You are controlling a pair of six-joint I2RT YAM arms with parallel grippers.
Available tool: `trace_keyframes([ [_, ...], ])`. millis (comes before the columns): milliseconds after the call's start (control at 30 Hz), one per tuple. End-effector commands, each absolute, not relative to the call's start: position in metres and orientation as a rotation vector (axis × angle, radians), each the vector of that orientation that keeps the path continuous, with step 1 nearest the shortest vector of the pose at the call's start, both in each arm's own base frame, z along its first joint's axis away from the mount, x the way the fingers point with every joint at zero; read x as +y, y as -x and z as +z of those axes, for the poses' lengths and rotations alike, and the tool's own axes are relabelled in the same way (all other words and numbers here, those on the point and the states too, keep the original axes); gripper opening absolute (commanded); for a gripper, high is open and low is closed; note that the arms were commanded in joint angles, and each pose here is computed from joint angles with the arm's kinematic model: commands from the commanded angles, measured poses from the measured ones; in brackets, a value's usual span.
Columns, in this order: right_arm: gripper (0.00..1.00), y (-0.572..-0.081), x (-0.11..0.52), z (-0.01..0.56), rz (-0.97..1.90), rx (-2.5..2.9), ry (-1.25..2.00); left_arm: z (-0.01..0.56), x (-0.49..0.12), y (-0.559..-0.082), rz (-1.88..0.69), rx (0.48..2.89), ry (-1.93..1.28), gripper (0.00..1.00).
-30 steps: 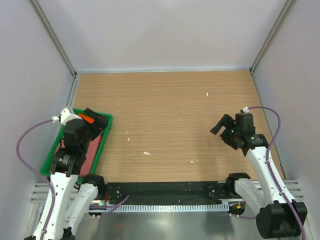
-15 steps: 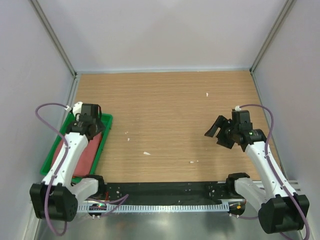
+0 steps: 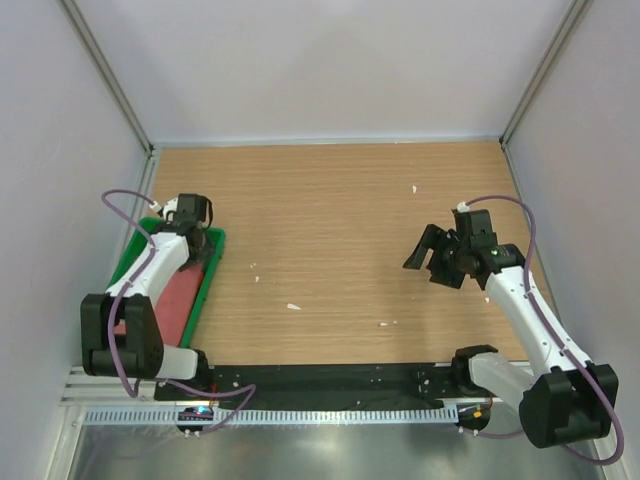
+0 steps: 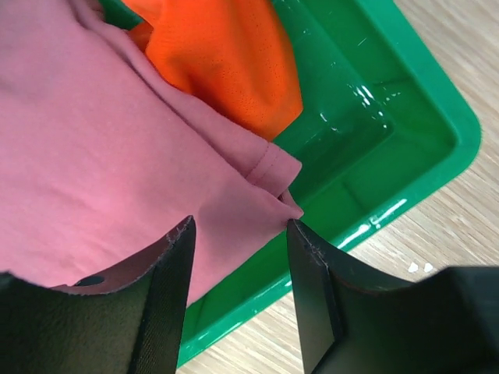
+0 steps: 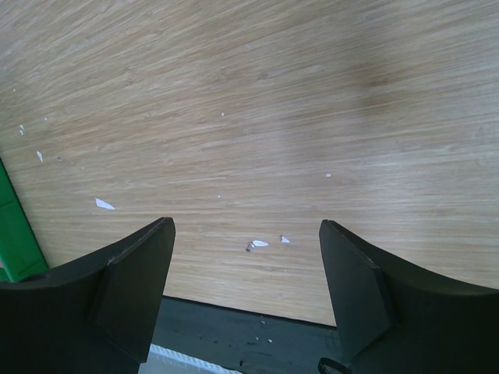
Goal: Fold and stack the t-shirts
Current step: Grab the tshirt from the pile, then move the tshirt to the center of the board
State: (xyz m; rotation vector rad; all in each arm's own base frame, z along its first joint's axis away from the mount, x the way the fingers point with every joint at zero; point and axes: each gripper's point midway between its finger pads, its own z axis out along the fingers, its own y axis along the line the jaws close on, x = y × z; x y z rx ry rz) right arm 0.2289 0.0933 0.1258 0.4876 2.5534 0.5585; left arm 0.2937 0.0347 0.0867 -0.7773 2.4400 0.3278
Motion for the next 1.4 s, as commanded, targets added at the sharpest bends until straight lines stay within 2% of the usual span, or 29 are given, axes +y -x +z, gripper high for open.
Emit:
trace_keyframes([
  [0, 0.81, -0.244, 0.097, 0.14, 0.572, 2.517, -0.415, 0.092, 0.036, -0.314, 0.31, 2.4, 0.768, 0.51],
  [33, 0.81, -0.244, 0.098, 0.137, 0.575, 2.53, -0.411, 0.092, 0.035, -0.318, 0.307, 2.399, 0.766, 0.5],
  [133, 0.81, -0.243, 0.099, 0.134, 0.579, 2.543, -0.412, 0.091, 0.034, -0.325, 0.304, 2.412, 0.757, 0.37],
  [233, 0.81, -0.243, 0.098, 0.136, 0.572, 2.542, -0.404, 0.111, 0.037, -0.331, 0.326, 2.389, 0.762, 0.02],
  [333, 0.82, -0.245, 0.098, 0.141, 0.572, 2.539, -0.409, 0.155, 0.038, -0.327, 0.309, 2.337, 0.81, 0.0],
  [400, 0.81, -0.246, 0.101, 0.144, 0.591, 2.542, -0.421, 0.213, 0.031, -0.338, 0.188, 2.204, 0.846, 0.0],
  [500, 0.81, -0.246, 0.107, 0.146, 0.636, 2.546, -0.437, 0.325, 0.01, -0.344, -0.114, 1.903, 0.846, 0.0],
  [600, 0.81, -0.246, 0.108, 0.151, 0.645, 2.538, -0.437, 0.429, -0.029, -0.34, -0.476, 1.666, 0.706, 0.0],
  [633, 0.82, -0.246, 0.107, 0.152, 0.639, 2.534, -0.435, 0.455, -0.053, -0.333, -0.64, 1.629, 0.637, 0.0],
  [767, 0.82, -0.241, 0.104, 0.151, 0.62, 2.535, -0.445, 0.52, -0.099, -0.299, -0.969, 1.473, 0.489, 0.0],
  [867, 0.82, -0.233, 0.102, 0.149, 0.622, 2.528, -0.457, 0.511, -0.123, -0.262, -1.093, 1.487, 0.44, 0.0],
  [900, 0.82, -0.231, 0.102, 0.148, 0.621, 2.528, -0.465, 0.5, -0.128, -0.252, -1.125, 1.509, 0.435, 0.04],
  [933, 0.82, -0.228, 0.102, 0.15, 0.627, 2.514, -0.468, 0.456, -0.13, -0.255, -1.11, 1.603, 0.481, 0.61],
  [967, 0.82, -0.224, 0.102, 0.145, 0.627, 2.526, -0.475, 0.411, -0.126, -0.244, -1.066, 1.733, 0.555, 0.99],
  [1000, 0.82, -0.222, 0.101, 0.145, 0.622, 2.523, -0.479, 0.382, -0.109, -0.227, -0.983, 1.781, 0.658, 1.0],
  [1067, 0.82, -0.216, 0.1, 0.142, 0.622, 2.521, -0.485, 0.279, -0.093, -0.192, -0.789, 2.063, 0.82, 1.0],
  [1133, 0.82, -0.212, 0.099, 0.139, 0.619, 2.519, -0.485, 0.224, -0.085, -0.163, -0.733, 2.156, 0.884, 1.0],
  [1200, 0.82, -0.209, 0.102, 0.137, 0.652, 2.51, -0.457, 0.19, -0.086, -0.142, -0.75, 2.206, 0.88, 1.0],
  [1233, 0.81, -0.207, 0.102, 0.133, 0.65, 2.521, -0.458, 0.192, -0.087, -0.139, -0.775, 2.189, 0.886, 0.99],
  [1267, 0.79, -0.208, 0.11, 0.132, 0.714, 2.51, -0.435, 0.177, -0.091, -0.14, -0.792, 2.204, 0.871, 0.92],
  [1300, 0.75, -0.209, 0.116, 0.131, 0.759, 2.507, -0.419, 0.174, -0.097, -0.141, -0.829, 2.206, 0.834, 0.73],
  [1367, 0.65, -0.214, 0.135, 0.131, 0.9, 2.485, -0.387, 0.167, -0.114, -0.15, -0.935, 2.221, 0.793, 0.62],
])
